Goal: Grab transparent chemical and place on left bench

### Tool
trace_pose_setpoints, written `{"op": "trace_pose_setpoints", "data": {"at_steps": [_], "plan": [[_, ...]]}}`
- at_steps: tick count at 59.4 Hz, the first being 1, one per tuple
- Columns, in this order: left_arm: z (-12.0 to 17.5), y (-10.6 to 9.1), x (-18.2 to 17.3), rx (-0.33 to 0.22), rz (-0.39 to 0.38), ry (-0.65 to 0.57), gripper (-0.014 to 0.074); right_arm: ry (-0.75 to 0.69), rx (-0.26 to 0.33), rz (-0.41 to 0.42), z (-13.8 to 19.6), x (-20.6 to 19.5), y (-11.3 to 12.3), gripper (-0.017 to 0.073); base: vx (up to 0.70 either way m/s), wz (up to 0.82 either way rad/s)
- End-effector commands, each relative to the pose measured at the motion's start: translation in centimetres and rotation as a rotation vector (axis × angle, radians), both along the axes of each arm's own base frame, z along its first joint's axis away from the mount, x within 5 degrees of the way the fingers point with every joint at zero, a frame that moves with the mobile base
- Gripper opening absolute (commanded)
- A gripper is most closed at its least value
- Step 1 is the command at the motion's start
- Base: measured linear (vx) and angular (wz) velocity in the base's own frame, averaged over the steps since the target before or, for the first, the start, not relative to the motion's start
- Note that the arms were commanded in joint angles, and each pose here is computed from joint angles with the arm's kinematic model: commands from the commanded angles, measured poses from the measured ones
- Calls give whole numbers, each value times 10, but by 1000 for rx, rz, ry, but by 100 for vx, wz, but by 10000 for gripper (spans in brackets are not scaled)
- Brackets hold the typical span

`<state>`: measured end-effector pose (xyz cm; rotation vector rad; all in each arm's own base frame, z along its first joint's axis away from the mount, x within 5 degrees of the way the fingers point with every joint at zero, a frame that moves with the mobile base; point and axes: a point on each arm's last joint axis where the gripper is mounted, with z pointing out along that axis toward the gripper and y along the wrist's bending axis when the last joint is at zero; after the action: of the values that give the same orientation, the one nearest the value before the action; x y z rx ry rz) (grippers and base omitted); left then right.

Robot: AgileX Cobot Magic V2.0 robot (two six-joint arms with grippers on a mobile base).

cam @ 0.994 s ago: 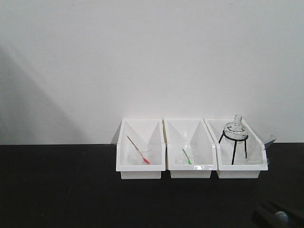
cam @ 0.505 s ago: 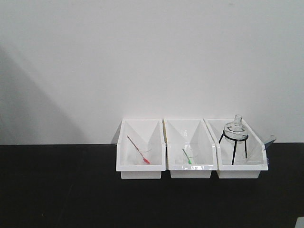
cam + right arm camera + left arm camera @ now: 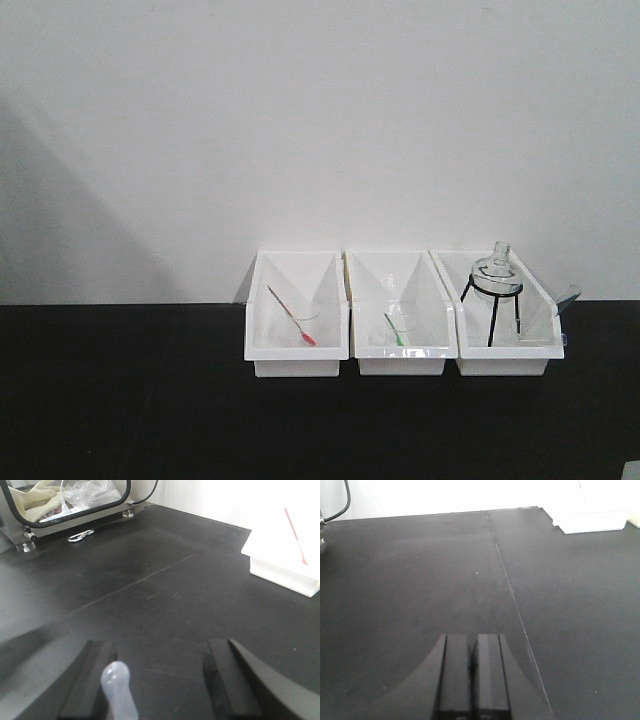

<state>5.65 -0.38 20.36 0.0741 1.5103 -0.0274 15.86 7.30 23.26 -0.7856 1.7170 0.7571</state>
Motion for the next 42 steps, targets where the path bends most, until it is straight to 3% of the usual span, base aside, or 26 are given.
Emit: {"op": "trace_pose_setpoints", "data": {"at_steps": [1,18,29,36,42], "plan": [[3,0,-1,-14,-1,-81,-3,-55,61,6,15,3,1,481,0,0],[3,0,-1,-14,-1,-81,-3,-18,86,-4,15,3,1,481,0,0],[3,0,-1,-14,-1,-81,-3,40,164,-45,18,5,0,472,0,0],[3,0,-1,-14,-1,-81,-3,-24,178,-65,24,7,-1,441,0,0],[3,0,-1,-14,-1,-81,-3,-114,222,-129,38,6,-5,370,0,0]]}}
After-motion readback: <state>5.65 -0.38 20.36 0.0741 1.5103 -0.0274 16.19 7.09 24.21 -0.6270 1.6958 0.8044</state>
